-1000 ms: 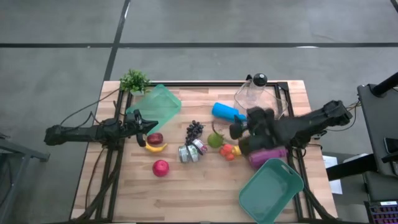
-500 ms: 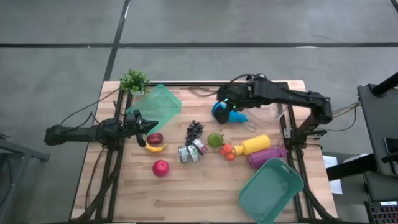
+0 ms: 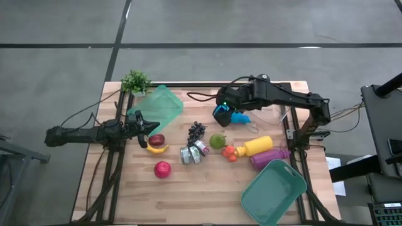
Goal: Pick & Place Food Item
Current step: Put the blue water bottle into the transparent bin
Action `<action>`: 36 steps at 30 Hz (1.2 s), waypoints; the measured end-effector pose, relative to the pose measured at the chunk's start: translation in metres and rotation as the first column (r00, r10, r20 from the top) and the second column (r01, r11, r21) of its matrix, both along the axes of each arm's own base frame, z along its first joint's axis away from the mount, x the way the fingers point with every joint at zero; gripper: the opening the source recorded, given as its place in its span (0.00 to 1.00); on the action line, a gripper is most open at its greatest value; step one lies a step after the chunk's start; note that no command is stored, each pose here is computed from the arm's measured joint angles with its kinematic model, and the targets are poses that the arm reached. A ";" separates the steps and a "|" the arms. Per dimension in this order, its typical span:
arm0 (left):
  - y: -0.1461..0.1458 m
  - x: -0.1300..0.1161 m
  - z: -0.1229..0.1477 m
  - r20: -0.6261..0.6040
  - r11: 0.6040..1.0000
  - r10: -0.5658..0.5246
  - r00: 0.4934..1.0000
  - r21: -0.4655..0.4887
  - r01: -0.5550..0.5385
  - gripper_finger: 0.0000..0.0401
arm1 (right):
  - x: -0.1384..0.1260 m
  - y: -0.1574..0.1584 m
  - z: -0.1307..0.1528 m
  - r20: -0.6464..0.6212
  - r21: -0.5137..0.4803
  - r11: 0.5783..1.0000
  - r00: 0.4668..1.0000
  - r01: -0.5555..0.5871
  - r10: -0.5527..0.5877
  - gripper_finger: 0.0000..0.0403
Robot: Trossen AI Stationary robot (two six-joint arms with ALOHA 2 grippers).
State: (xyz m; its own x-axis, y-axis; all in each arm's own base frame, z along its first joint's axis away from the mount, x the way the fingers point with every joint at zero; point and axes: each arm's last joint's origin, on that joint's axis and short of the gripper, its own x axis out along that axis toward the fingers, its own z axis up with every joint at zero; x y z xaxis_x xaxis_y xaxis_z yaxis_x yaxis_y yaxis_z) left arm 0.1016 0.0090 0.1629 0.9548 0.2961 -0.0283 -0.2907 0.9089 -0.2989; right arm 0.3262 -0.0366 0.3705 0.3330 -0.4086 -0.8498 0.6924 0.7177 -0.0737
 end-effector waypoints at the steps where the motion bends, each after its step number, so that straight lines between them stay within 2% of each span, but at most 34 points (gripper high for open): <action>1: 0.000 0.000 0.000 0.000 1.000 -0.001 1.000 0.000 0.001 0.00 | -0.001 0.006 -0.001 0.006 -0.030 0.999 1.000 0.021 -0.021 0.74; 5: 0.000 0.000 0.000 0.000 1.000 -0.001 1.000 0.000 0.001 0.00 | -0.010 0.043 -0.001 0.111 -0.248 0.964 0.992 0.093 -0.067 0.74; 8: 0.000 0.000 0.000 -0.002 1.000 0.000 1.000 0.000 0.000 0.00 | -0.025 0.070 -0.003 0.204 -0.348 0.925 0.975 0.152 -0.084 0.74; 14: 0.000 0.000 -0.001 -0.007 1.000 0.000 1.000 0.000 0.000 0.00 | -0.060 0.095 -0.004 0.398 -0.348 0.898 0.909 0.271 -0.120 0.74; 20: 0.000 0.000 -0.001 -0.007 1.000 0.000 1.000 0.000 0.000 0.00 | -0.075 0.113 -0.022 0.529 -0.389 0.867 0.846 0.311 -0.066 0.74; 22: 0.000 0.000 0.000 -0.006 1.000 0.000 1.000 0.000 0.000 0.00 | -0.079 0.113 -0.036 0.565 -0.363 0.861 0.819 0.357 -0.101 0.74; 24: 0.000 0.000 0.000 -0.006 1.000 0.000 1.000 0.000 0.000 0.00 | -0.080 0.108 -0.054 0.612 -0.285 0.857 0.770 0.430 -0.183 0.74; 28: 0.000 0.000 -0.001 -0.007 1.000 0.000 1.000 0.000 0.000 0.00 | -0.076 0.090 -0.086 0.650 -0.007 0.802 0.613 0.597 -0.450 0.74; 30: 0.000 0.000 -0.001 -0.007 1.000 0.000 1.000 0.000 0.000 0.00 | -0.073 0.080 -0.091 0.617 0.109 0.768 0.563 0.632 -0.551 0.74; 32: 0.000 0.000 -0.001 -0.006 1.000 0.000 1.000 0.000 0.000 0.00 | -0.068 0.072 -0.092 0.580 0.152 0.760 0.565 0.632 -0.587 0.74; 36: 0.000 0.000 0.000 -0.006 1.000 0.000 1.000 0.000 0.000 0.00 | -0.056 0.053 -0.083 0.562 0.108 0.791 0.620 0.602 -0.548 0.74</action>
State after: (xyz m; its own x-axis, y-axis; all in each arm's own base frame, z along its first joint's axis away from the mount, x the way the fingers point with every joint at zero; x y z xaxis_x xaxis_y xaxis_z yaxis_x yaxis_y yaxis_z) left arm 0.1020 0.0090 0.1625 0.9547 0.2957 -0.0342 -0.2922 0.9090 -0.2971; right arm 0.2707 0.0162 0.2871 0.3885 -0.7364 -0.5538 0.8982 0.1684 0.4061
